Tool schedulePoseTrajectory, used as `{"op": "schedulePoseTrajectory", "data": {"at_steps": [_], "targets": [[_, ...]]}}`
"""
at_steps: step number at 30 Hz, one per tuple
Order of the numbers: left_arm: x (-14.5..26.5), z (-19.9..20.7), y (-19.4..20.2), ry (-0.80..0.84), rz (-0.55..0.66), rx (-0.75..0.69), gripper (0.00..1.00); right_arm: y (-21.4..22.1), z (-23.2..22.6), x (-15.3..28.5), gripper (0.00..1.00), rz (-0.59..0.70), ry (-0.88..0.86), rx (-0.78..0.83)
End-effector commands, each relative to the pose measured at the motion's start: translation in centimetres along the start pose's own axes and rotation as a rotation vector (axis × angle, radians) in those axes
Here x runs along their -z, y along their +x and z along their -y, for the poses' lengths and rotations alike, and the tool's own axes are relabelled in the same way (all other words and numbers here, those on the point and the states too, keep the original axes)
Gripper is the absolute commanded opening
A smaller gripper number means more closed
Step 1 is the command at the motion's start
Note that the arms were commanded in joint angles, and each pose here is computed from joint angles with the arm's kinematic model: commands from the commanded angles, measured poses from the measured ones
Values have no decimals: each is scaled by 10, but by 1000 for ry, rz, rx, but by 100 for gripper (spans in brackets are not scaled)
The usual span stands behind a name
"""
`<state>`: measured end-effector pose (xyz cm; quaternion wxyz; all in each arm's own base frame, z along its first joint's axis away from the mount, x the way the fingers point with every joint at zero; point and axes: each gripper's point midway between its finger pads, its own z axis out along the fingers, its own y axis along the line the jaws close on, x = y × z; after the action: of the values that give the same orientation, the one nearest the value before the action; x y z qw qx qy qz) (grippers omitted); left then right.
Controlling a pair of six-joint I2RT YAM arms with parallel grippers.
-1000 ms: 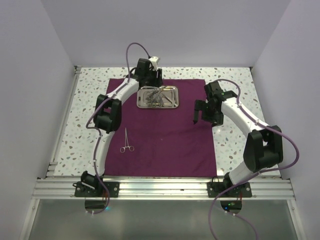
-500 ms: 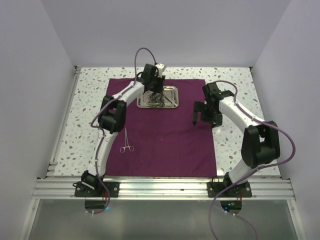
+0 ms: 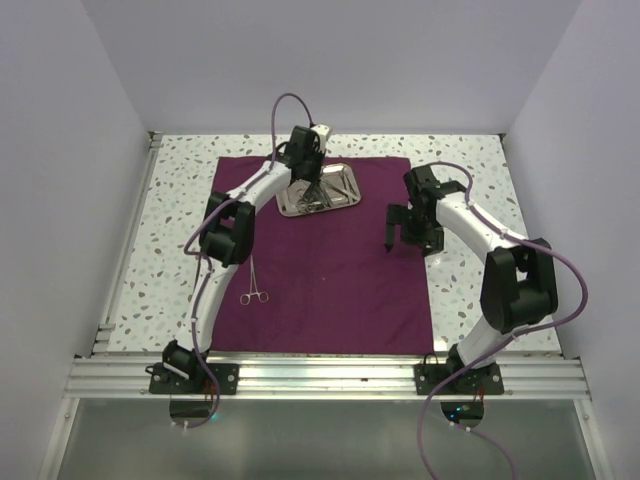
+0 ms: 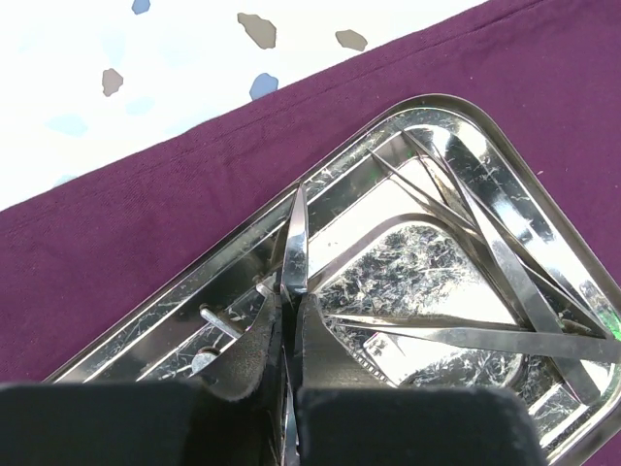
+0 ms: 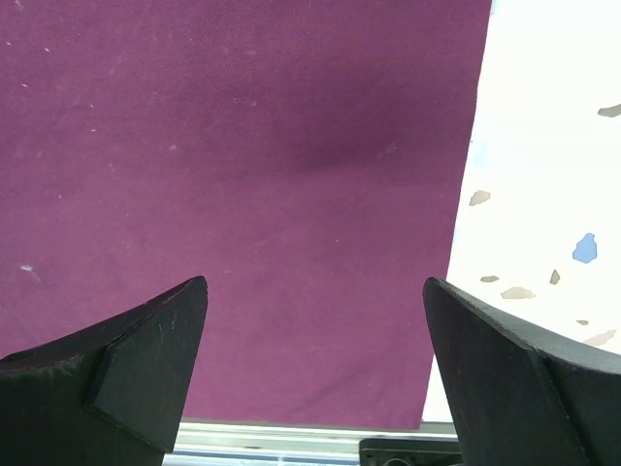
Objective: Open and lay out the surgical kit
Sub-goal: Pick up the medical item from the container.
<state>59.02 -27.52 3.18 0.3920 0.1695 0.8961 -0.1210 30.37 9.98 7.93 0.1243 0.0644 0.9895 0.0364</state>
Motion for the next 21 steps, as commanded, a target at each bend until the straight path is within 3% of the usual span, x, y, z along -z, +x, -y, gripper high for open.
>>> {"op": "schedulePoseTrajectory", "data": {"at_steps": [1,6,16,21], "targets": [[-2,-15,28,-59,-89,6,0,-10,-3,2,97,25,-7,14],[17,-13,4,-57,-39,17,0,-10,-4,-1,97,17,-11,13],[92,-12,-93,-80,176,44,0,-14,-7,-4,96,13,-16,8],[114,-19,-116,-81,227,83,0,-13,-12,-5,96,1,-45,4]]}}
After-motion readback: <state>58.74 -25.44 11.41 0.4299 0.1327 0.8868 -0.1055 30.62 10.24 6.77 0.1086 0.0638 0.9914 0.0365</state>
